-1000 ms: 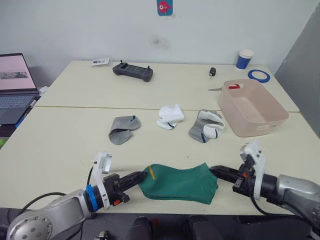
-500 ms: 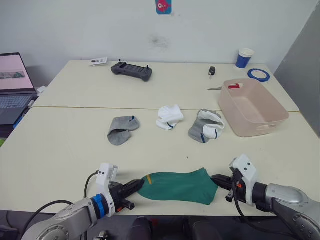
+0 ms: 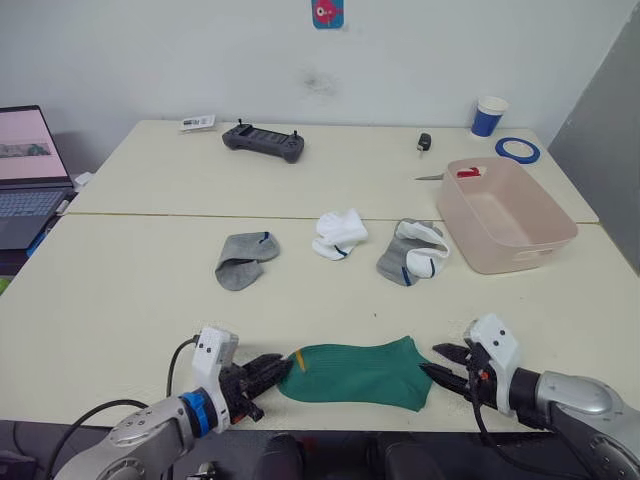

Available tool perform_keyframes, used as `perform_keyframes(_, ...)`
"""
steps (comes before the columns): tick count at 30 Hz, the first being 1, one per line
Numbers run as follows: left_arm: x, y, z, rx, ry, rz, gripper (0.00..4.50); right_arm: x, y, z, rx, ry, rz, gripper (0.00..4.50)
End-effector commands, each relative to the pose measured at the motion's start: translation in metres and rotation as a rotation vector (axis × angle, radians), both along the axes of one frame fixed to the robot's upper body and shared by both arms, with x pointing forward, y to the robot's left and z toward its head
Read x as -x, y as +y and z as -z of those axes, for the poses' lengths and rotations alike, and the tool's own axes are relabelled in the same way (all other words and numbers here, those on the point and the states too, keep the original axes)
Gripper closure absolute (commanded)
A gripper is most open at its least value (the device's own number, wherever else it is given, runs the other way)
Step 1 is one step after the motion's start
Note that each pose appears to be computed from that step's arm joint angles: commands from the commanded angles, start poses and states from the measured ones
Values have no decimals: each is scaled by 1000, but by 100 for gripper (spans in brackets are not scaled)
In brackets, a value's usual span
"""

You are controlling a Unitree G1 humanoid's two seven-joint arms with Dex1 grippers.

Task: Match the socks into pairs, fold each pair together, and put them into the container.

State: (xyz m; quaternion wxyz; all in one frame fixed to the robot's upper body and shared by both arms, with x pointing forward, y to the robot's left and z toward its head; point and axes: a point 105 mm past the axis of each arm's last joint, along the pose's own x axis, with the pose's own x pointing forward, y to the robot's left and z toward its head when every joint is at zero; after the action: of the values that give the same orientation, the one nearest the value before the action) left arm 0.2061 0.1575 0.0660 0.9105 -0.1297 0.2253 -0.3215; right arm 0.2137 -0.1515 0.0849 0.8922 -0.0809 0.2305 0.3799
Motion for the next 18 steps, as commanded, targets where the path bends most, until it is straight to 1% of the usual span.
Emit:
perform_keyframes(1, 3, 1, -14, 2, -48, 5, 196, 1, 0, -15, -27, -54, -22, 69)
perform_keyframes(2, 5, 5, -17, -13, -58, 13, 196, 1, 0, -20, -28, -74, -29, 37)
perform_keyframes(3, 6, 9, -20, -29, -71, 14, 196, 1, -1, -24, -32, -87, -34, 37)
perform_keyframes(6, -2, 29, -43, -62, -155, 22, 196, 0, 6, -49, -41, -215, -93, 37)
perform_keyframes(7, -9, 29, -51, -54, -187, 62, 215, 0, 13, -56, -56, -244, -123, 57)
perform_keyframes(9, -13, 17, -62, -45, -216, 175, 257, 3, 25, -63, -85, -264, -179, 103)
perform_keyframes(10, -12, 6, -66, -45, -230, 255, 289, 5, 32, -63, -87, -260, -216, 136)
perform_keyframes(12, -3, -18, -71, -47, -233, 415, 349, 11, 44, -57, -67, -237, -283, 202)
perform_keyframes(13, 3, -29, -69, -59, -224, 493, 384, 13, 49, -51, -51, -218, -307, 245)
perform_keyframes(15, 8, -41, -58, -97, -194, 573, 449, 16, 56, -38, -30, -181, -343, 319)
perform_keyframes(18, 1, -50, -44, -127, -191, 587, 450, 14, 64, -25, 5, -174, -369, 425)
